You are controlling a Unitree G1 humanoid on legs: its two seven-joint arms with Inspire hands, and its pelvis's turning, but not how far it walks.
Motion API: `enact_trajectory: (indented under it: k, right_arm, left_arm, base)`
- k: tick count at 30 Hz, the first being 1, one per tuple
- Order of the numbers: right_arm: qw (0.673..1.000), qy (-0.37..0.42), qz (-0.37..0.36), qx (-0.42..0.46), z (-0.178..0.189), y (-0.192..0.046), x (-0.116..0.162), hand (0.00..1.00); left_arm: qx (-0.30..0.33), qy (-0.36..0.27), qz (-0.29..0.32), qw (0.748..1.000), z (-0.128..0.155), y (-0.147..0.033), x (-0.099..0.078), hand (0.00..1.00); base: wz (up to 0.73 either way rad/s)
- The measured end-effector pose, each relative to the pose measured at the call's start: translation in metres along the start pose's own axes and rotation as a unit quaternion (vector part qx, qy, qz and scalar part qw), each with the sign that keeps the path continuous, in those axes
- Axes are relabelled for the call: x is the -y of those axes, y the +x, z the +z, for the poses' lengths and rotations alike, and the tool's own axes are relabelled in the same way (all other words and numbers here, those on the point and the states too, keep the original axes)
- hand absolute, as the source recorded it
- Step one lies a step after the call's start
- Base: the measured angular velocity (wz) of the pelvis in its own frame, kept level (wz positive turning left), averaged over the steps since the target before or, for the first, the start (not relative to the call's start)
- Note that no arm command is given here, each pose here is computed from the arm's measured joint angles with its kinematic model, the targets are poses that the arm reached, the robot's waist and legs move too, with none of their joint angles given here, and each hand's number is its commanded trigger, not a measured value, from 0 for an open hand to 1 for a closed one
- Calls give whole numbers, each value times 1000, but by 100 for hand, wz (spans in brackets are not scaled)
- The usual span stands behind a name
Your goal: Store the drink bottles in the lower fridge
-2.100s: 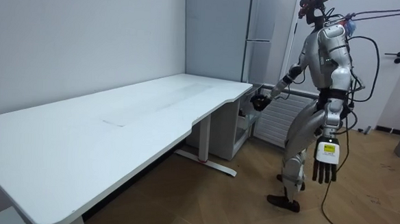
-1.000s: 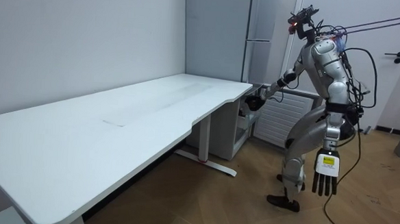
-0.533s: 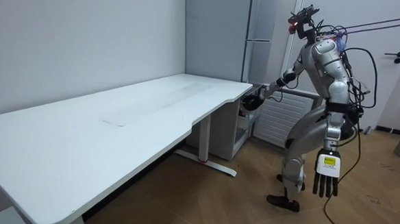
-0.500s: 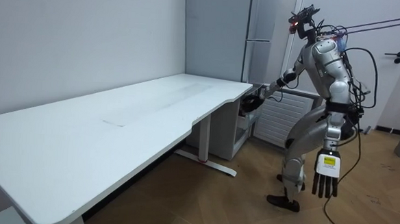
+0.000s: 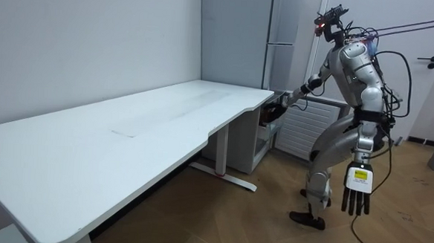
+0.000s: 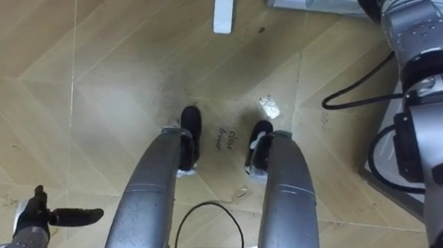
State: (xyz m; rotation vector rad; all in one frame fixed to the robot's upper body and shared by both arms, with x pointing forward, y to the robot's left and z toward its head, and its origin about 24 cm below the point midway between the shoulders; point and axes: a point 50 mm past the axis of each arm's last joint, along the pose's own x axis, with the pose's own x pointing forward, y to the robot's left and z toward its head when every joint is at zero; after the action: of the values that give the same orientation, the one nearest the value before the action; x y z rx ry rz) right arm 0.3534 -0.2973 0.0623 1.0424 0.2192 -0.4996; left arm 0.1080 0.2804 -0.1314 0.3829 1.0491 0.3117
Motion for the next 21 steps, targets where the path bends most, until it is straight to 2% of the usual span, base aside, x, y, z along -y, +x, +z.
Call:
enact_trajectory:
  k: [9, 14, 21]
  right_arm:
    - [1000, -1, -5, -1, -1, 0, 5, 0]
    - [1000, -3, -8, -4, -3, -2, 17, 0]
    - [999, -13, -33, -14, -10, -7, 49, 0]
  left_arm:
    - [8, 4, -15, 1000, 2, -1, 1, 0]
    - [6, 3, -33, 999, 1, -1, 4, 0]
    - [-6, 5, -51, 999, -3, -1, 4, 0]
  base:
    - [-1]
    - [0]
    - [-2]
